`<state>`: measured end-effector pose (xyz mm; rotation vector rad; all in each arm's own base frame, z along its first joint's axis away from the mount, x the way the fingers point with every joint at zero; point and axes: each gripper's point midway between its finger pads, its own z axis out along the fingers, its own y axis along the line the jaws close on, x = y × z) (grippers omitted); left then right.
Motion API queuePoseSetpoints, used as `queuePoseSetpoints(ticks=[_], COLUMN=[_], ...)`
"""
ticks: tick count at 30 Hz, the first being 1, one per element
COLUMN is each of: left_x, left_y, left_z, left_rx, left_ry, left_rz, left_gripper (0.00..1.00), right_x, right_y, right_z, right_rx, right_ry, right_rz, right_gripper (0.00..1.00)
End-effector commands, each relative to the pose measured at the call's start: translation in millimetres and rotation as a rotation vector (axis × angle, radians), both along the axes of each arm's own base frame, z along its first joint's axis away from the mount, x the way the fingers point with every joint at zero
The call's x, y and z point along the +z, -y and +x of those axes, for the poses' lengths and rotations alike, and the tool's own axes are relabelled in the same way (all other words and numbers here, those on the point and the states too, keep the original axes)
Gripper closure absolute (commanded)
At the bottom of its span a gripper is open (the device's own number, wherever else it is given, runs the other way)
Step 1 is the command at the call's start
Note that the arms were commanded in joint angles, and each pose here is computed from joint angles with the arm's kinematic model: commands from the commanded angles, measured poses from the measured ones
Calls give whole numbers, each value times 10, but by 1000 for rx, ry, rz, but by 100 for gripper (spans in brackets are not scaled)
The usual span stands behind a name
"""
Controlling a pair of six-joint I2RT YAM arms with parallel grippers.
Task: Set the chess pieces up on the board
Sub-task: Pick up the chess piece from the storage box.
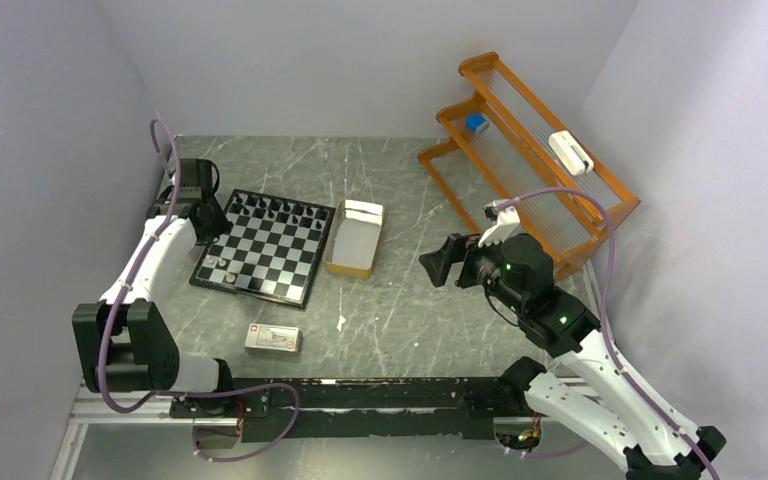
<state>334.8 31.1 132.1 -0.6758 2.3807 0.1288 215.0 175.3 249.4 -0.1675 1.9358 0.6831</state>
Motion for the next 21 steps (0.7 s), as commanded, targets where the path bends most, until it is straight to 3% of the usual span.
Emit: queuePoseSetpoints(ticks=[1,11,21], left_x=[227,326,110], left_y=[-90,-653,-1098], left_z=[258,597,916], left_rx=[-11,88,199], left_ry=[89,142,134], left_rz=[48,18,11], left_gripper=[69,69,71], right_x=[101,86,78], right_y=[-2,20,-9], right_z=[-12,-35,-53], right_rx=[7,3,22], right_ry=[31,25,26], right_rz=[11,11,20], right_gripper=[5,5,5])
